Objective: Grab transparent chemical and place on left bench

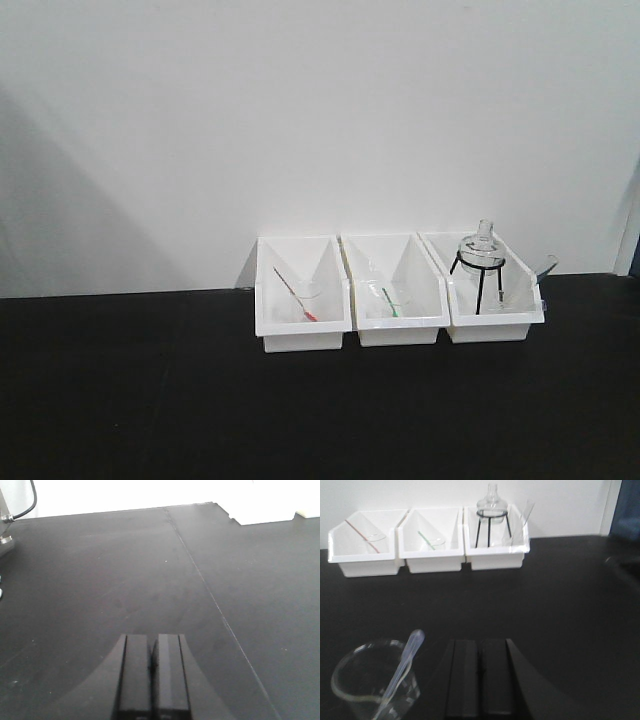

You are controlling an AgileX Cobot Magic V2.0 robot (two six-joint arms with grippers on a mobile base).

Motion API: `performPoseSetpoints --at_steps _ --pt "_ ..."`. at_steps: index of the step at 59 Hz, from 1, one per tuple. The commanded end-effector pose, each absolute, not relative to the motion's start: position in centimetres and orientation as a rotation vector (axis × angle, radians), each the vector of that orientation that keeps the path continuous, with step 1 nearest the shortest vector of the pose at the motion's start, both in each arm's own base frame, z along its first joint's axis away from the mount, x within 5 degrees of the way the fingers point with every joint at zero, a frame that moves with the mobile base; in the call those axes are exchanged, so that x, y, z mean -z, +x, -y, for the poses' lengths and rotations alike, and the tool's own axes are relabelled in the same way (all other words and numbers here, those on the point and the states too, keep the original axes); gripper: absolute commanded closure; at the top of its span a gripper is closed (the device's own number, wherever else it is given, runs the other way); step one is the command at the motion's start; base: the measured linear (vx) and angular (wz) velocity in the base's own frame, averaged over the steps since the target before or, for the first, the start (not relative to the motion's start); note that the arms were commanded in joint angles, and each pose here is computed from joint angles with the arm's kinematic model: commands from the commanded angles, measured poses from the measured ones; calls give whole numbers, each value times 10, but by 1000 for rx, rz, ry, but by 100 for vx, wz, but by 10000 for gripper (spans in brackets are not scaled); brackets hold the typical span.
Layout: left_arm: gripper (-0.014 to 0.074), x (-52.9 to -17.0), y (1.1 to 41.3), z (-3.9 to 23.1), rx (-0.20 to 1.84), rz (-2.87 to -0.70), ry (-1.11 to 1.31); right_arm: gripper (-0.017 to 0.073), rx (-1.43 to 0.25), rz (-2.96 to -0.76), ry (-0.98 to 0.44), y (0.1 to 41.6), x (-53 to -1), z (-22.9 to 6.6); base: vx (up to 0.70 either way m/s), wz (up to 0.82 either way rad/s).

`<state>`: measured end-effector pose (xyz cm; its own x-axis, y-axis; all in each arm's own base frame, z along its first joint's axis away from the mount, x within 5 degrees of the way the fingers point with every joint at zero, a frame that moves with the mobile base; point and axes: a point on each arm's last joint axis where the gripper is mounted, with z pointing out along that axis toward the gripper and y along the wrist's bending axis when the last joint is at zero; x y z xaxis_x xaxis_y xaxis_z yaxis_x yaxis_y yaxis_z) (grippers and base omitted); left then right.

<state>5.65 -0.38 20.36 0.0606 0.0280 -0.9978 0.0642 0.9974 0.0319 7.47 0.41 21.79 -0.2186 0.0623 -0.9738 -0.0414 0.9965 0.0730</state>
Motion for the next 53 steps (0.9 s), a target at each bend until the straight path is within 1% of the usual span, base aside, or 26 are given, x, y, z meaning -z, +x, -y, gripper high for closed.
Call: performPoseSetpoints --at_steps 1,9,17,53 --pt "597 -206 55 4 35 -1429 64 565 -157 -1629 55 66 -212 -5 0 0" --pt "597 -206 55 4 35 -1429 64 565 -178 -1578 68 56 -194 -4 0 0" --pt "597 -206 55 4 35 -1429 64 565 -143 -1607 41 57 -192 -4 0 0" --pt "597 -206 55 4 35 -1429 64 565 -149 -1599 46 56 -193 -4 0 0"
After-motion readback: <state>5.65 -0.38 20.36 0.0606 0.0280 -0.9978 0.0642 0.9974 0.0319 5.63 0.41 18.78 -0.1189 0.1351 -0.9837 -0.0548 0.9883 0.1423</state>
